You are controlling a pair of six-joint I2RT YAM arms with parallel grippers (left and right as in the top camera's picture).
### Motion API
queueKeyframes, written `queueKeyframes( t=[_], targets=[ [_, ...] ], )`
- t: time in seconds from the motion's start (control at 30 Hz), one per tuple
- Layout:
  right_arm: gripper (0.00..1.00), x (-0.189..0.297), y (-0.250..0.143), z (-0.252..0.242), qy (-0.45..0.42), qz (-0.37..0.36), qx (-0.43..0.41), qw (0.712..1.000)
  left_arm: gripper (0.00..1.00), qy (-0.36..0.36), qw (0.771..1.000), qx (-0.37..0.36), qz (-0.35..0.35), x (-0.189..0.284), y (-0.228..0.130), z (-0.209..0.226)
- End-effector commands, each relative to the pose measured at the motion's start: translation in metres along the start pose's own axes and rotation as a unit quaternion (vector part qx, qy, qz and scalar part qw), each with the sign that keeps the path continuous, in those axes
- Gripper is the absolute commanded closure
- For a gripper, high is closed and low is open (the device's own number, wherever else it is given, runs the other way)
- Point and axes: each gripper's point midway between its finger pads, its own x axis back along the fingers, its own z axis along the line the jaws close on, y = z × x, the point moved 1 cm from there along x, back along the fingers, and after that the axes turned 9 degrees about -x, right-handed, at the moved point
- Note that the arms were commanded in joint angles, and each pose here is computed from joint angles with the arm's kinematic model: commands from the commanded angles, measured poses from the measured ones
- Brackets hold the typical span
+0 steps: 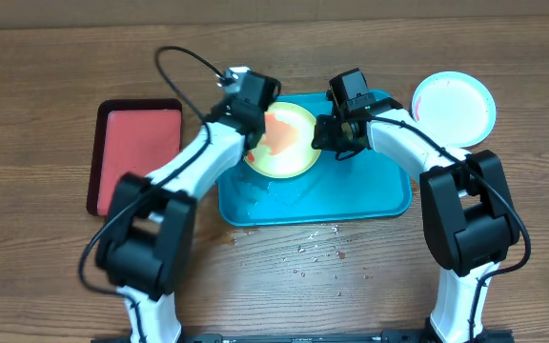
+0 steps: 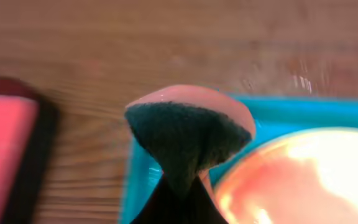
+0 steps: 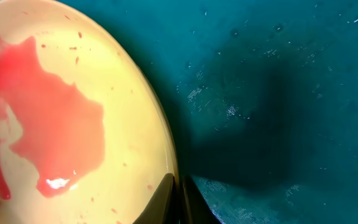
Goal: Clean dirty plates on tray and stack at the side
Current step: 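Scrub the yellow plate with the left-held sponge while right gripper holds it, then return the sponge to the red tray with the left gripper and release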
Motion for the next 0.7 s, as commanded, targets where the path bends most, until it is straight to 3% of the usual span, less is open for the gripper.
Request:
queueKeyframes(
  t=[0.0, 0.17, 0.33, 0.67],
  targets=[
    [0.96, -0.002, 0.002, -0.006, -0.011, -0.003, -0.002, 1.000, 0.96, 0.027, 0.995, 0.064, -0.072, 0.052, 0.050, 0.036],
    [0.96, 0.001, 0.001, -0.006, -0.014, 0.001, -0.002, 1.000, 0.96, 0.042, 0.994, 0.092, -0.047, 0.072, 0.043, 0.066],
    [0.96, 0.014, 0.001, 0.001, -0.010, -0.002, 0.025, 1.000, 0.96, 0.092, 0.982, 0.160, 0.047, 0.055, 0.001, 0.124],
    [0.96, 0.013, -0.004, 0.008, -0.008, 0.000, 0.036, 0.999, 0.96, 0.043, 0.959, 0.239, 0.145, 0.019, -0.040, 0.188]
  ],
)
